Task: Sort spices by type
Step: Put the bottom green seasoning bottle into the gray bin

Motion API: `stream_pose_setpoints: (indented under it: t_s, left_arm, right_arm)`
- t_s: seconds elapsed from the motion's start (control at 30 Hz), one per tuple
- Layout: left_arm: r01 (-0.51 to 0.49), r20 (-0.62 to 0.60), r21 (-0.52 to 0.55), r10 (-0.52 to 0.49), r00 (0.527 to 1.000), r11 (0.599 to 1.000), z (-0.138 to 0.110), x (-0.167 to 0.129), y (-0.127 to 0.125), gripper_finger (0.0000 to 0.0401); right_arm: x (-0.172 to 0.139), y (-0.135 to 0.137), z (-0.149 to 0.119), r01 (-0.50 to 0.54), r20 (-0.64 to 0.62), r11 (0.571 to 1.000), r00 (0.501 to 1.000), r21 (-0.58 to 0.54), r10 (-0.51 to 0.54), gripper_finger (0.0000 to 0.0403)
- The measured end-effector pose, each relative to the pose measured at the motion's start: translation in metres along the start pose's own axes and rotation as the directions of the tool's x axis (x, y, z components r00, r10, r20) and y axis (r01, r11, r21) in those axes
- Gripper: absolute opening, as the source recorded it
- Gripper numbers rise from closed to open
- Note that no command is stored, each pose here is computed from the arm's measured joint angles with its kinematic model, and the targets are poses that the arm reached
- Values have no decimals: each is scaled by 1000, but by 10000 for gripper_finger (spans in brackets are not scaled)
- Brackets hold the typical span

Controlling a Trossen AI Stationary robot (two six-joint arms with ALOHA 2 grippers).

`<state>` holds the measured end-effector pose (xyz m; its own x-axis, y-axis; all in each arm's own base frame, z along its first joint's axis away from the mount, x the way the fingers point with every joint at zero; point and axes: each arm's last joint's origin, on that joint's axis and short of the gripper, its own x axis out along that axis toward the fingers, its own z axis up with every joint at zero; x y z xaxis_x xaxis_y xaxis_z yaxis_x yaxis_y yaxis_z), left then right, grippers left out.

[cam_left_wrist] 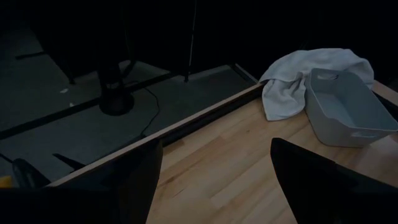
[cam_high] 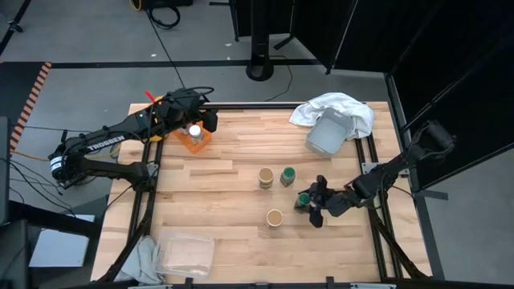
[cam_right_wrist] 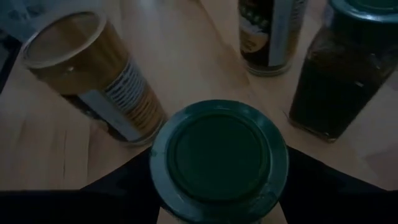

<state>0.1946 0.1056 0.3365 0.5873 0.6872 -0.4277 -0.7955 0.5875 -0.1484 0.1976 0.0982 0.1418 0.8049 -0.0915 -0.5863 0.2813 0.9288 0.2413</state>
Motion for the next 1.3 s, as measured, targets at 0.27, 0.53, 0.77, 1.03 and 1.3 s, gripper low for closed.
stream_pose_setpoints:
  t_s: [0.27,0.53,0.77,1.03,1.3]
  left_arm:
    - [0,0,1,0,1000,1000,0,0,0,305]
    - [0,1,2,0,1000,1000,0,0,0,305]
    - [0,1,2,0,1000,1000,0,0,0,305]
    - [0,1,2,0,1000,1000,0,0,0,305]
    - [0,2,2,0,1000,1000,0,0,0,305]
  right_arm:
    - [-12,-7,15,70,124,996,989,50,-75,254]
    - [-31,-23,42,149,272,986,948,77,-165,254]
    - [-55,-55,62,297,345,944,880,142,-328,254]
    - [-73,-88,75,433,369,875,793,216,-484,254]
    - [-72,-123,80,599,291,739,680,308,-673,252]
